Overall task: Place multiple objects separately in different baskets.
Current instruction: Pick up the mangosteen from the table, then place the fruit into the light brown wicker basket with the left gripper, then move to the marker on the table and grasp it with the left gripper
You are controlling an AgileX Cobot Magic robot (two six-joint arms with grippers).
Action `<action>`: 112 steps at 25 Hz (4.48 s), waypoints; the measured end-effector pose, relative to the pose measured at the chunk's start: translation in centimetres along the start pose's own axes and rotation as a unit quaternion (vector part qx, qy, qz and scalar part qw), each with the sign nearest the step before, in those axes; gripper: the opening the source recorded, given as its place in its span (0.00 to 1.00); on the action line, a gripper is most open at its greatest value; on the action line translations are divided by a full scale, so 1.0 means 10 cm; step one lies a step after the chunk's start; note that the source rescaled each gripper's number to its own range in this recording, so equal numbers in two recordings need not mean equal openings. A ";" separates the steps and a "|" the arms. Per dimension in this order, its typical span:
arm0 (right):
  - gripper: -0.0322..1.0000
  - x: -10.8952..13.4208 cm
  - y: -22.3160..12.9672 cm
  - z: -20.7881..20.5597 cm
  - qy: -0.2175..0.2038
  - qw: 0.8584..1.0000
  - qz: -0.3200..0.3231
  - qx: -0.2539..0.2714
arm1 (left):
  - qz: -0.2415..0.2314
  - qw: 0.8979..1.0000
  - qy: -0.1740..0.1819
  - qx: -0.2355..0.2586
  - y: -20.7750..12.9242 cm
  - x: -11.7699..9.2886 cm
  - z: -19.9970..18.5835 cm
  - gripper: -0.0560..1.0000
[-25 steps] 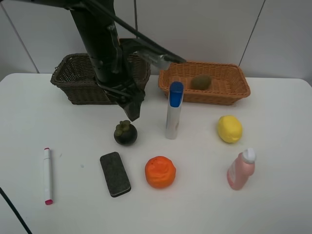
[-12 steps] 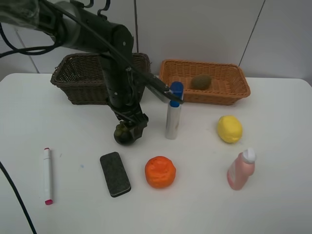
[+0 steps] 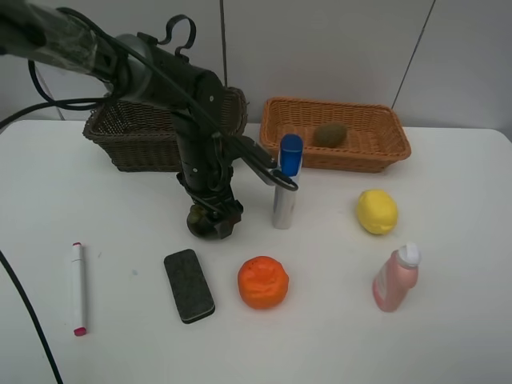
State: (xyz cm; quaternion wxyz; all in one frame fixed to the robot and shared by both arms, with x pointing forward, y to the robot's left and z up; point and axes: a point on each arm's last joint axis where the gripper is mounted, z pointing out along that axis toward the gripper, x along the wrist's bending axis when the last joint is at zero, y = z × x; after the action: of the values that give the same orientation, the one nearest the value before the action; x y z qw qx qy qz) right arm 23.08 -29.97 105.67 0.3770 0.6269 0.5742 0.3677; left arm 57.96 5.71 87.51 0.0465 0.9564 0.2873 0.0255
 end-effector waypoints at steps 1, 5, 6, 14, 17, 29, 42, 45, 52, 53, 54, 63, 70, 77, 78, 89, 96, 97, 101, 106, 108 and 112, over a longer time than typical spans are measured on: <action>1.00 0.00 0.00 0.00 0.000 1.000 0.000 0.000 | 0.000 1.000 -0.001 0.003 0.00 0.00 0.02 1.00; 1.00 0.00 0.00 0.00 0.000 1.000 0.000 0.000 | -0.001 1.000 -0.003 0.007 -0.01 0.00 0.05 1.00; 1.00 0.00 0.00 0.00 0.000 1.000 0.000 0.000 | -0.001 1.000 -0.003 0.007 -0.01 0.00 0.05 0.97; 1.00 0.00 0.00 0.00 0.000 1.000 0.000 0.000 | 0.005 1.000 -0.002 0.022 -0.04 0.00 0.05 0.79; 1.00 0.00 0.00 0.00 0.000 1.000 0.000 0.000 | 0.007 0.999 -0.007 0.040 -0.07 -0.01 0.04 0.79; 1.00 0.00 0.00 0.00 0.000 1.000 0.000 0.000 | -0.001 0.995 0.044 -0.092 0.15 0.05 -1.24 0.79; 1.00 0.00 0.00 0.00 0.000 1.000 0.000 0.000 | -0.136 0.935 0.056 -0.324 1.28 0.44 -1.19 0.79; 1.00 0.00 0.00 0.00 0.000 1.000 0.000 0.000 | -0.152 0.916 0.061 -0.367 1.47 0.53 -0.92 0.79; 1.00 0.00 0.00 0.00 0.000 1.000 0.000 0.000 | -0.190 0.904 0.049 -0.381 1.57 0.57 -0.60 0.96; 1.00 0.00 0.00 0.00 0.000 1.000 0.000 0.000 | -0.191 0.903 0.048 -0.381 1.57 0.57 -0.60 0.97; 1.00 0.00 0.00 0.00 0.000 1.000 0.000 0.000 | -0.193 0.904 0.047 -0.379 1.57 0.57 -0.63 0.97; 1.00 0.00 0.00 0.00 0.000 1.000 0.000 0.000 | -0.206 0.945 0.002 -0.255 1.24 0.39 -1.33 0.97; 1.00 0.00 0.00 0.00 0.000 1.000 0.000 0.000 | -0.236 0.948 -0.024 -0.212 0.98 0.24 -1.89 0.97; 1.00 0.00 0.00 0.00 0.000 1.000 0.000 0.000 | -0.228 0.950 -0.032 -0.211 0.63 -0.03 -2.33 0.97; 1.00 0.00 0.00 0.00 0.000 1.000 0.000 0.000 | -0.226 0.954 -0.028 -0.193 0.51 -0.06 -2.31 0.97; 1.00 0.00 0.00 0.00 0.000 1.000 0.000 0.000 | -0.303 0.944 -0.014 -0.130 -0.92 -0.51 -2.55 0.97; 1.00 0.00 0.00 0.00 0.000 1.000 0.000 0.000 | -0.417 0.907 0.002 -0.057 -1.42 -0.63 -2.18 0.97; 1.00 0.00 0.00 0.00 0.000 1.000 0.000 0.000 | -0.424 0.905 0.003 -0.037 -1.47 -0.65 -2.08 0.97; 1.00 0.00 0.00 0.00 0.000 1.000 0.000 0.000 | -0.441 0.897 0.014 0.022 -1.63 -0.69 -1.78 0.97; 1.00 0.00 0.00 0.00 0.000 1.000 0.000 0.000 | -0.476 0.876 0.022 0.075 -1.75 -0.60 -1.44 0.97; 1.00 0.00 0.00 0.00 0.000 1.000 0.000 0.000 | -0.490 0.867 0.023 0.086 -1.79 -0.52 -1.31 0.97; 1.00 0.00 0.00 0.00 0.000 1.000 0.000 0.000 | -0.498 0.862 0.023 0.089 -1.81 -0.31 -1.10 0.97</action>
State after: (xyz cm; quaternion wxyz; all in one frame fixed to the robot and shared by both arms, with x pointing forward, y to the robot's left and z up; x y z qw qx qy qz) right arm 23.08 -29.97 105.67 0.3770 0.6269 0.5742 0.3677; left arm 44.61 19.84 96.51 -0.0391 0.6848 0.7276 -0.0050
